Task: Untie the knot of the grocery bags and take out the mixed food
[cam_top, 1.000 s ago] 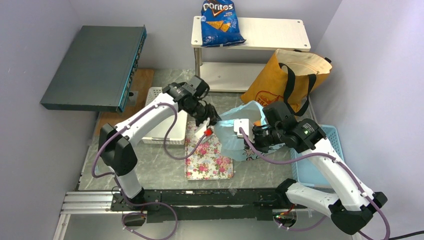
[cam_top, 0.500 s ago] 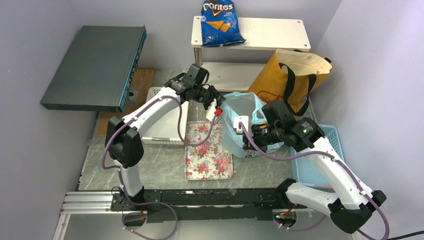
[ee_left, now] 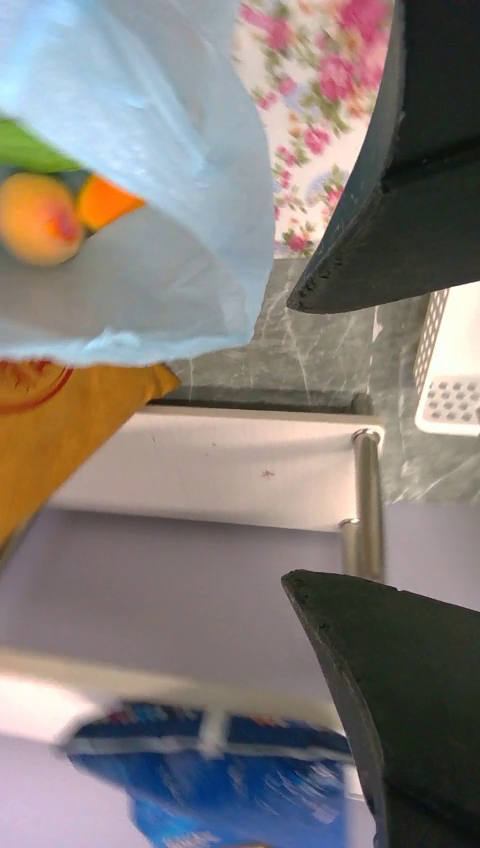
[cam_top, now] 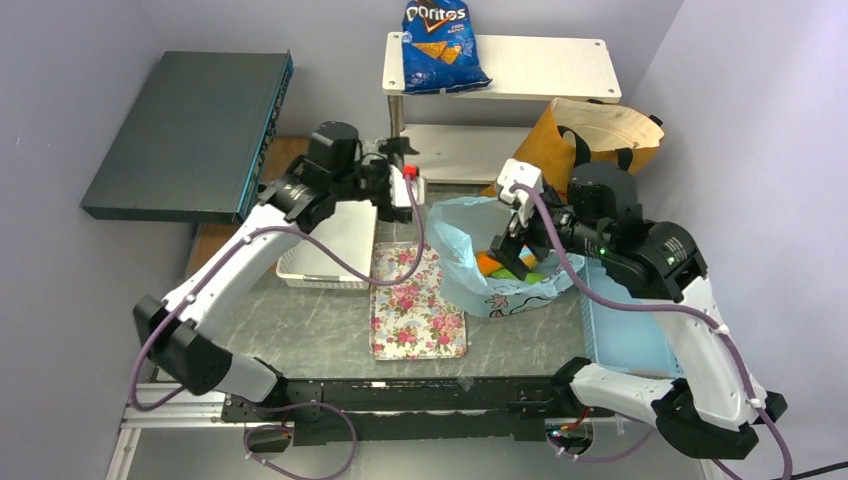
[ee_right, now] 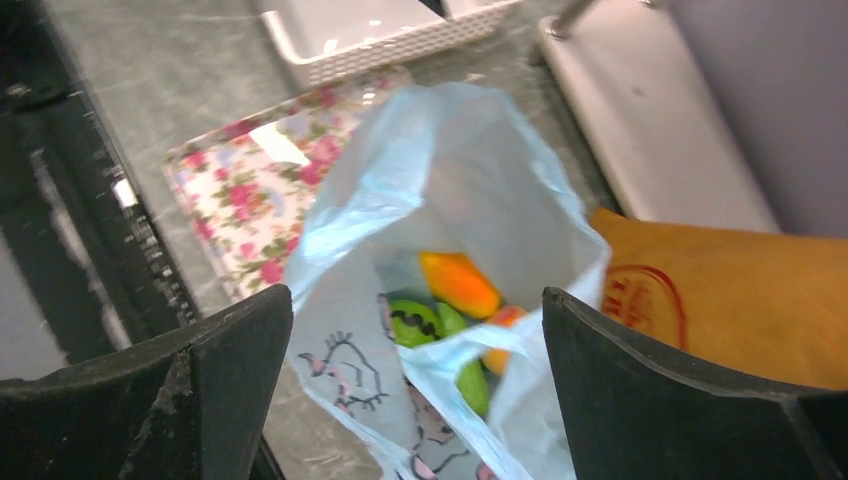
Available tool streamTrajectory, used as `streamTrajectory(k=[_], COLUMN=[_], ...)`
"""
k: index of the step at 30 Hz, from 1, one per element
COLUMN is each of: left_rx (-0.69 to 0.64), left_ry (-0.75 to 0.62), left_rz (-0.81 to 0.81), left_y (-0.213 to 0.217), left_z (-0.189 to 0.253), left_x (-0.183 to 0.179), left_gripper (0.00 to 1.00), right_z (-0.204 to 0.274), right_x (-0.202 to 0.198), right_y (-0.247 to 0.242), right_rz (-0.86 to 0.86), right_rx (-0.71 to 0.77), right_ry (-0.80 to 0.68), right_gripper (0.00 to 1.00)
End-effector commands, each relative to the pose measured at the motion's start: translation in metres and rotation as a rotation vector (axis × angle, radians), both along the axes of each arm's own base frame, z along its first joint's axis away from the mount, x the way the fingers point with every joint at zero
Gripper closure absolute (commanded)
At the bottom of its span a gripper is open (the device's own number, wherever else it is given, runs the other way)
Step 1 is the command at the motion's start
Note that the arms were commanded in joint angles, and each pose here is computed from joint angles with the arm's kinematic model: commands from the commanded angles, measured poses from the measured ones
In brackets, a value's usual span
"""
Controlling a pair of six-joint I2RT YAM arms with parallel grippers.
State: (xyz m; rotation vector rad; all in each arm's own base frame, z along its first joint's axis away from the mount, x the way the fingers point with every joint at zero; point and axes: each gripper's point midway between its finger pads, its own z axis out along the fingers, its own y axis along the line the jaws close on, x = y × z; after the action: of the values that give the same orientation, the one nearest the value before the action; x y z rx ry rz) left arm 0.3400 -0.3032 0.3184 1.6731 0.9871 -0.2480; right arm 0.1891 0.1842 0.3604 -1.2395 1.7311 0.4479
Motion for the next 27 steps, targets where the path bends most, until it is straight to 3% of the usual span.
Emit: streamTrajectory(k=[1,4,7,9,17,21,27], left_rx=[-0.286,-0.410,-0.455,-0.455,-0.392,-0.404,-0.412], left_ry=[0.318,0.628,0.954,1.071,1.339,1.422,1.547], left_rz=[0.328,0.408,0.336,0.267,0.179,0.226,0.334], left_y=[0.026,0.026,0.014,0.005,-0.043,-0.064,-0.079], left_z=[0.064,0.079,0.077,0.068,0.043,0.027,0.008], left_x=[-0.010,-0.037,-0.084,-0.110,-0.157,-0.159,-0.148], left_gripper=[0.00,0.01,0.01,0.01,0.01,0.00,0.01], right_z=[0.013,-0.005,-0.031,-0.051,-0.091,-0.092,-0.049], right_x=[0.038,0.040,0.037,0.039,0.043,0.050,0.023], right_y=[-0.034,-0.044,-0.055,-0.065,-0.084,-0.092,-0.072], right_rz=[-0.305,-0.317,-0.320,-0.337,-0.343,-0.380,-0.274], right_rx=[-0.043,-0.130,-0.235,-0.321,-0.490,-0.521,-0.333], right_ry=[-0.061,-0.025,0.010,0.024,0.035,-0.006,-0.004], right_gripper=[0.03,0.03,0.03,0.04,0.03,0.05,0.01])
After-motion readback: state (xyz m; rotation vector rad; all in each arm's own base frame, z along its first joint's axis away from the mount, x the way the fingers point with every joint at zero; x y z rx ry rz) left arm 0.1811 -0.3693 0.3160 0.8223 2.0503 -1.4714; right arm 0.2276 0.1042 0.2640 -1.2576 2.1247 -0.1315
